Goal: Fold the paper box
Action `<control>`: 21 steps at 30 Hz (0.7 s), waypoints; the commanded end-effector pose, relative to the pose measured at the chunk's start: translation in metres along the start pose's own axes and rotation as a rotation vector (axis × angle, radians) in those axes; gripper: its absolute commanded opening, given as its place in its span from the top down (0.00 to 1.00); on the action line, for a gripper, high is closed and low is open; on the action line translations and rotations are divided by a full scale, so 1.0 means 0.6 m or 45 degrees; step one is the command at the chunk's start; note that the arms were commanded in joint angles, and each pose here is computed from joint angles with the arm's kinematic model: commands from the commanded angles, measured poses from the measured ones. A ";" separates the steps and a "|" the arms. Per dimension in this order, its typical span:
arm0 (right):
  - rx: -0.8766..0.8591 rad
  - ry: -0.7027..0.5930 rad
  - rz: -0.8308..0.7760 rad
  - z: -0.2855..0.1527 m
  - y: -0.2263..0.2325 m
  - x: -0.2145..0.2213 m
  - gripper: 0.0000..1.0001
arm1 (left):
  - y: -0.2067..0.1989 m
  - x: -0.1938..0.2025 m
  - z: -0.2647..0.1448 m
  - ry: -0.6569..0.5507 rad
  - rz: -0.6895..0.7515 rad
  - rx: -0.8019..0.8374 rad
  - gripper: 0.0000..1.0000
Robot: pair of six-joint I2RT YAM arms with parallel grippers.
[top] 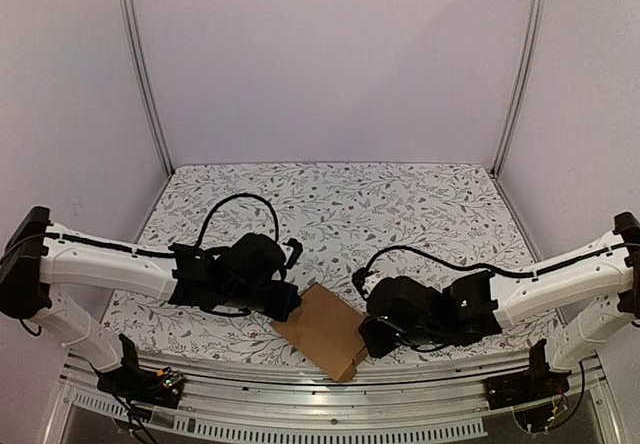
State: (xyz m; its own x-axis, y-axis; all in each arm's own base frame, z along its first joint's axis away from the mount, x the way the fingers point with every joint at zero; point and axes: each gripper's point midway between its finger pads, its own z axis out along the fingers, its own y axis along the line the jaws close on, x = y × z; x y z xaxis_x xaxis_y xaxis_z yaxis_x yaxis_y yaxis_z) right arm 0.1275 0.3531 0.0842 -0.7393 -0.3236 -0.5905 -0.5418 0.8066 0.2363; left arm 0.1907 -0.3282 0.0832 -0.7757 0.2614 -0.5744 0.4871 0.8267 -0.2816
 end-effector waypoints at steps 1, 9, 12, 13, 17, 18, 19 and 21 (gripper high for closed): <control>0.056 -0.043 -0.048 -0.050 -0.027 -0.013 0.96 | 0.008 -0.059 -0.053 -0.165 -0.012 -0.034 0.90; 0.103 0.002 0.005 -0.082 -0.072 0.021 0.96 | 0.069 -0.093 -0.059 -0.245 -0.084 -0.137 0.93; 0.116 0.053 0.036 -0.072 -0.082 0.044 0.96 | 0.089 -0.090 -0.035 -0.213 -0.133 -0.113 1.00; 0.127 0.076 0.040 -0.065 -0.084 0.052 0.96 | 0.093 -0.088 -0.026 -0.201 -0.145 -0.109 1.00; 0.123 0.139 0.055 -0.035 -0.078 0.074 1.00 | 0.101 -0.070 0.014 -0.114 -0.159 -0.091 1.00; 0.107 0.145 0.065 -0.027 -0.073 0.076 1.00 | 0.102 -0.064 0.024 -0.087 -0.161 -0.082 1.00; 0.084 0.153 0.084 -0.018 -0.068 0.079 1.00 | 0.103 -0.059 0.033 -0.068 -0.166 -0.079 1.00; 0.053 0.167 0.113 -0.002 -0.061 0.082 1.00 | 0.107 -0.047 0.048 -0.034 -0.178 -0.079 1.00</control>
State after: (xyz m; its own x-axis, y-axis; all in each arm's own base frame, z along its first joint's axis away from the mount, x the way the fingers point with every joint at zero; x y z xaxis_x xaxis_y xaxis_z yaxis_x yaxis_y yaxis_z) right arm 0.1146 0.2949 0.0641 -0.7929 -0.3421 -0.5043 -0.4829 0.8575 0.1776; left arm 0.2575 -0.2923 0.0806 -0.7915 0.1106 -0.6010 0.3404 0.8965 -0.2834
